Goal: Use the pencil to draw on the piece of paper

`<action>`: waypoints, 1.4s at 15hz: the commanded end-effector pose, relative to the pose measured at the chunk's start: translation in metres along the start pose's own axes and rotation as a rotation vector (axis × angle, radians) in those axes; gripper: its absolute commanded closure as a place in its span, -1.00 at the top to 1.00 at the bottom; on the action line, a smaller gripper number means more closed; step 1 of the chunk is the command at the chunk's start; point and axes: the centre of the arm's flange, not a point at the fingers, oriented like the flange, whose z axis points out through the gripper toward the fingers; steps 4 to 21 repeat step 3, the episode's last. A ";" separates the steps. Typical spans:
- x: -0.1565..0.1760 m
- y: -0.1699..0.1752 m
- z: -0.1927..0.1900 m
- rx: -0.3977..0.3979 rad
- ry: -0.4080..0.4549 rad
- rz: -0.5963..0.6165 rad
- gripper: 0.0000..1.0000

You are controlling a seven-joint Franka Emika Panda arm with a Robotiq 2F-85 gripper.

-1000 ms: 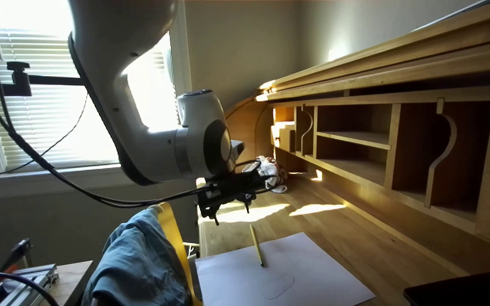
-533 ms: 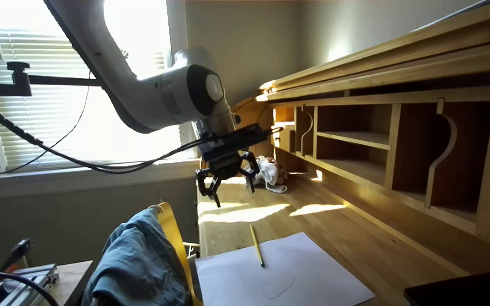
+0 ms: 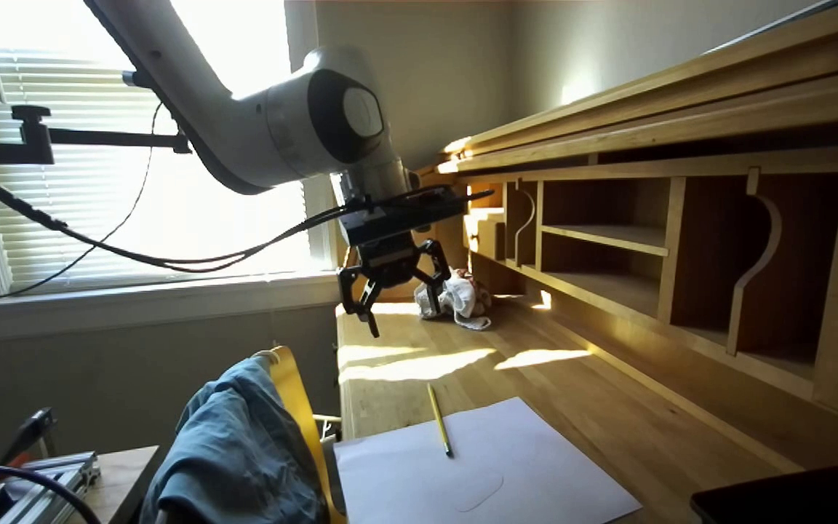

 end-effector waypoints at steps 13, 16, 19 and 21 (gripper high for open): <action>0.000 0.000 0.000 0.000 0.000 0.000 1.00; 0.000 0.000 0.000 0.000 0.000 0.000 1.00; 0.000 0.000 0.000 0.000 0.000 0.000 1.00; 0.000 0.000 0.000 0.000 0.000 0.000 1.00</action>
